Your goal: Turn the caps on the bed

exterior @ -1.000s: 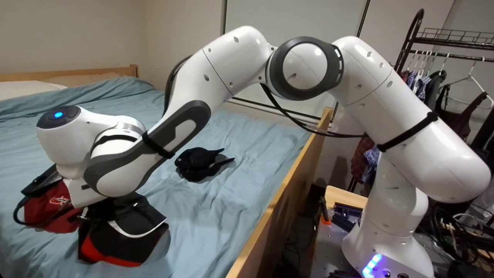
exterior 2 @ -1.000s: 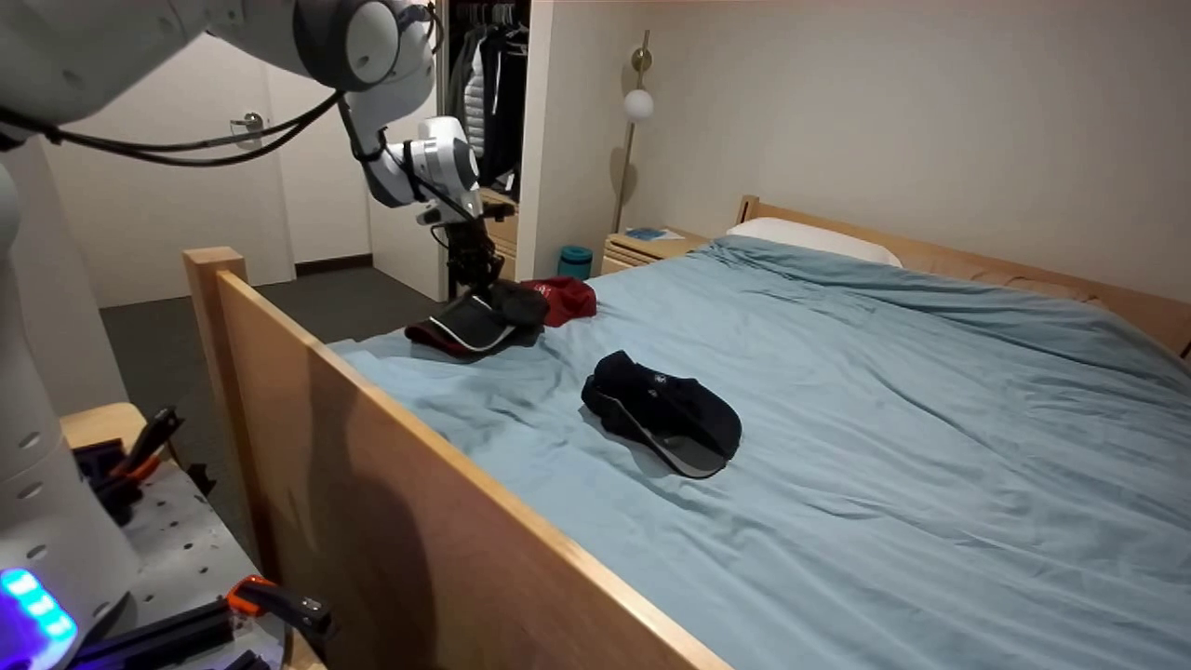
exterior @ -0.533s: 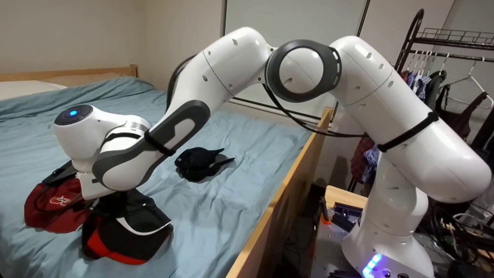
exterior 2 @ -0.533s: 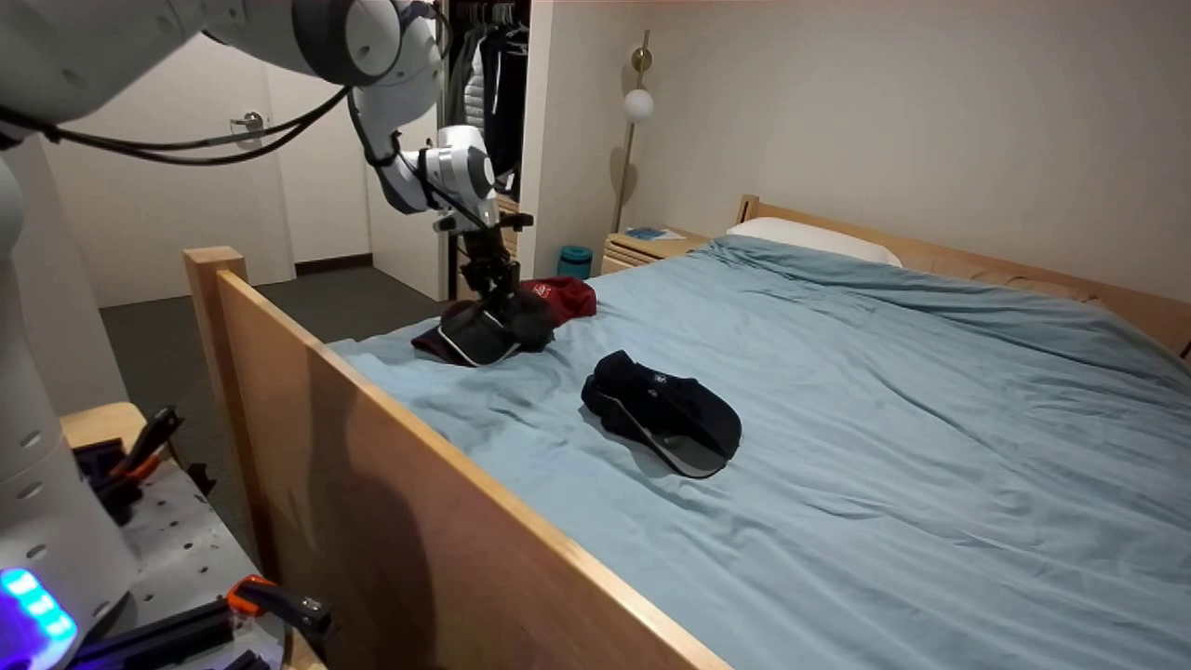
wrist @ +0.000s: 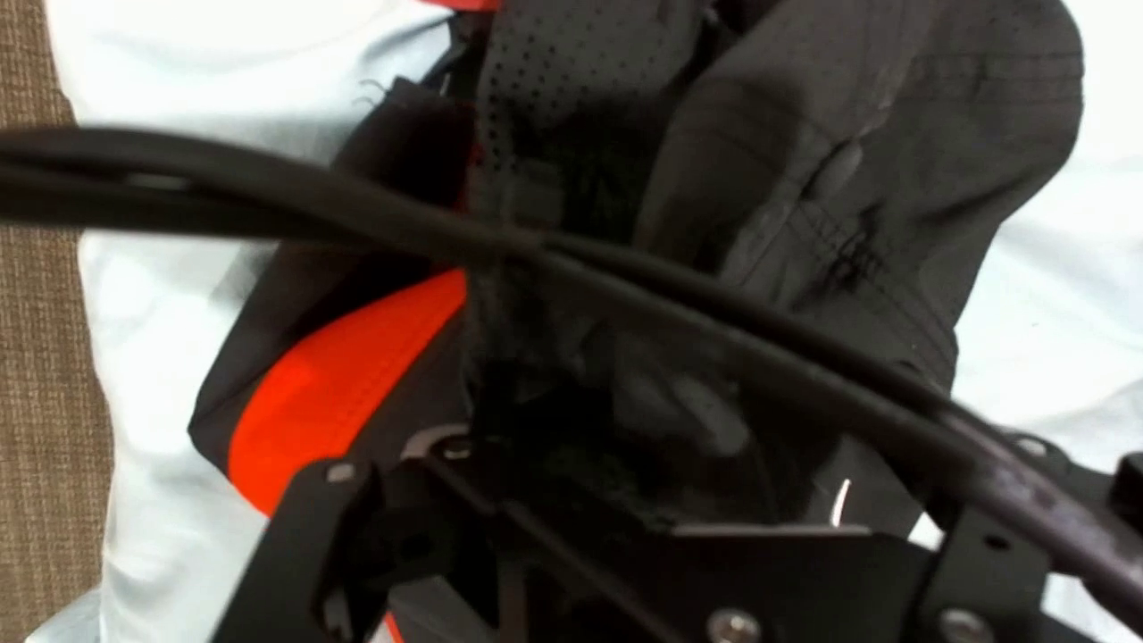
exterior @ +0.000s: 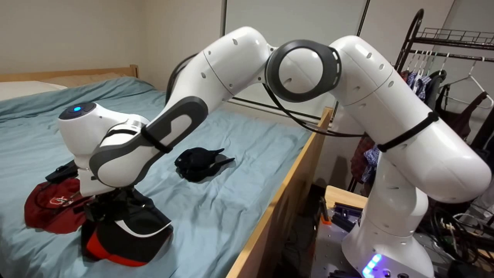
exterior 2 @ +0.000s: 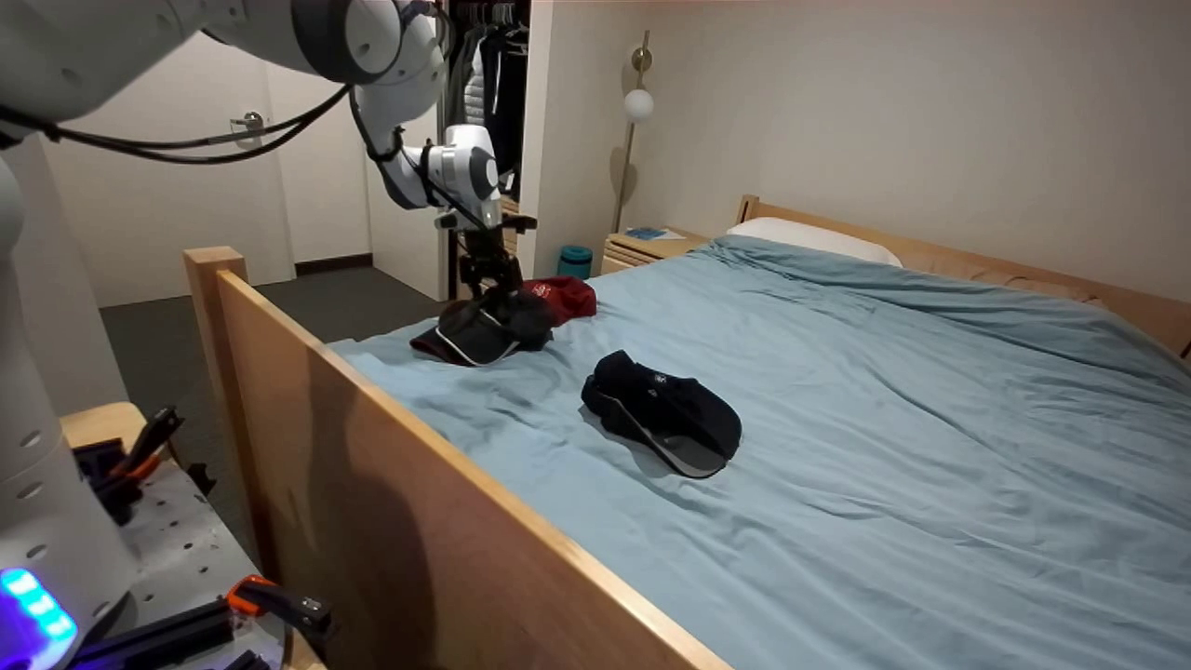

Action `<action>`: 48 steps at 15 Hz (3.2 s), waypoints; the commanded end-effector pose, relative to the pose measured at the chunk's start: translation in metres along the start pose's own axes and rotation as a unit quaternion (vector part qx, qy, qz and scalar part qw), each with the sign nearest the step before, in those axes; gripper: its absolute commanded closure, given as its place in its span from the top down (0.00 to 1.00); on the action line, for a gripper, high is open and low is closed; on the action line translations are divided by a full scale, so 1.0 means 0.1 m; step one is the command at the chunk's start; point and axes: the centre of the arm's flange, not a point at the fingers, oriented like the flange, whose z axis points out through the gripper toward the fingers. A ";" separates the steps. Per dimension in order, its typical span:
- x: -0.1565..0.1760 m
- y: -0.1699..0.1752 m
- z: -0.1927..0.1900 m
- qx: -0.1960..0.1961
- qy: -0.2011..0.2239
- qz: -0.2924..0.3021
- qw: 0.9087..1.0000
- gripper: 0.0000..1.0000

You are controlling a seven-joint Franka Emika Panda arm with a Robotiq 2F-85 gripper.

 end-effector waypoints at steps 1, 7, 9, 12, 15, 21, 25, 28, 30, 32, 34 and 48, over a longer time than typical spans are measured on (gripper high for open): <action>0.01 -0.04 -0.17 -0.023 0.006 0.022 0.999 1.00; -0.08 -0.07 -0.24 -0.034 -0.005 0.052 0.998 1.00; -0.12 -0.08 -0.21 -0.031 -0.006 0.060 0.998 1.00; -0.12 -0.10 -0.19 -0.032 -0.003 0.067 0.997 0.67; -0.10 -0.08 -0.20 -0.030 -0.003 0.066 0.997 0.46; -0.09 -0.07 -0.30 -0.024 0.000 0.066 0.998 0.07; -0.22 -0.16 -0.62 -0.013 -0.031 0.088 0.996 0.00; -0.40 -0.28 -0.97 -0.008 -0.071 0.115 0.991 0.04; -0.55 -0.30 -1.17 -0.013 -0.097 0.127 0.987 0.04; -0.71 -0.21 -1.32 -0.015 -0.124 0.120 0.985 0.04; -0.85 -0.07 -1.44 -0.011 -0.147 0.099 0.984 0.04; -1.30 0.41 -1.28 0.227 -0.281 0.029 0.932 0.04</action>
